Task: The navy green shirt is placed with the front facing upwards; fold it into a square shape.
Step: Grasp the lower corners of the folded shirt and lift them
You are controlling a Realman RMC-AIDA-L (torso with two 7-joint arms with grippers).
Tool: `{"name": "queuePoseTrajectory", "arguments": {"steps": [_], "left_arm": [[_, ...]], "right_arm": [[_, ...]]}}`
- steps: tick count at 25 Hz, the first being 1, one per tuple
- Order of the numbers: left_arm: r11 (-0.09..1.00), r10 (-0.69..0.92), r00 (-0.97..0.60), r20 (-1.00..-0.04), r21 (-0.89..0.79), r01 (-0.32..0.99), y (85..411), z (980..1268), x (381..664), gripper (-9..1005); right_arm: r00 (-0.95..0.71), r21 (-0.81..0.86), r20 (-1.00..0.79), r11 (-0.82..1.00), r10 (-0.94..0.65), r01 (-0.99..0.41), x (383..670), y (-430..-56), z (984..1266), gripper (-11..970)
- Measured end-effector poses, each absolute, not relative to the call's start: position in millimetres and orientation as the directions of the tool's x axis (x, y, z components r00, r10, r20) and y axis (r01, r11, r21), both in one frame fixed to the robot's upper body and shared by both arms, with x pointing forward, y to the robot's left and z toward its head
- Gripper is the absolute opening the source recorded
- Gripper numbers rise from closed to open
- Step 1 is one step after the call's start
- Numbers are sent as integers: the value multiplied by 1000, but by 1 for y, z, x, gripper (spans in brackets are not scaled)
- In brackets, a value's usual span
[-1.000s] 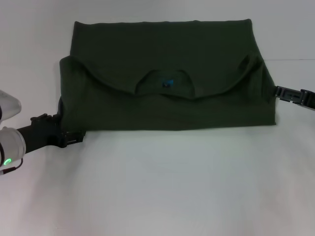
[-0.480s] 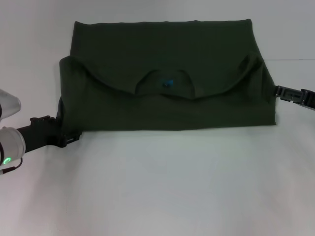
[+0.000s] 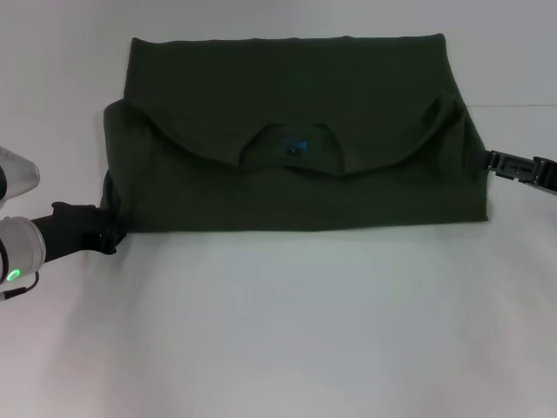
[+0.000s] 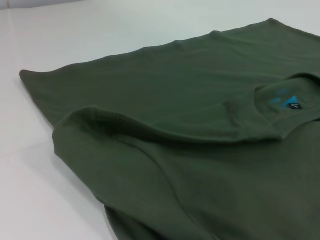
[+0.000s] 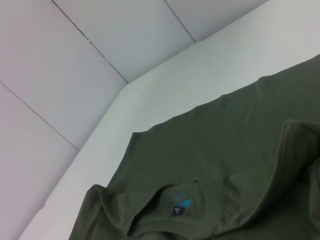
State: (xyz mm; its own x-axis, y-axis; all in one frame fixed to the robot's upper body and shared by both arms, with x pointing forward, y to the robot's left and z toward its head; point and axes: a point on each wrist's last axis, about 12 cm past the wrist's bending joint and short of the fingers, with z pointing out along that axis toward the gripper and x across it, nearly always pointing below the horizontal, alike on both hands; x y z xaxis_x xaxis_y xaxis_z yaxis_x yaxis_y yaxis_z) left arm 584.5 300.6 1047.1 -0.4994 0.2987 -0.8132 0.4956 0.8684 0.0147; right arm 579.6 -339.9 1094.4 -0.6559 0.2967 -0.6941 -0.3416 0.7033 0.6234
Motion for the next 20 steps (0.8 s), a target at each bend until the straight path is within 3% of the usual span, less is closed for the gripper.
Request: {"name": "queuePoseTrajectory", "arguments": {"steps": [9, 20], "left_arm": [[871, 296, -503, -812, 13, 490, 302, 1050, 587, 17], [849, 310, -499, -809, 0, 528, 299, 1053, 584, 17]], "right_arm": [[-677, 611, -681, 727, 280, -313, 581, -349, 1096, 884], [-761, 530, -619, 819, 195, -221, 598, -344, 1089, 879]]}}
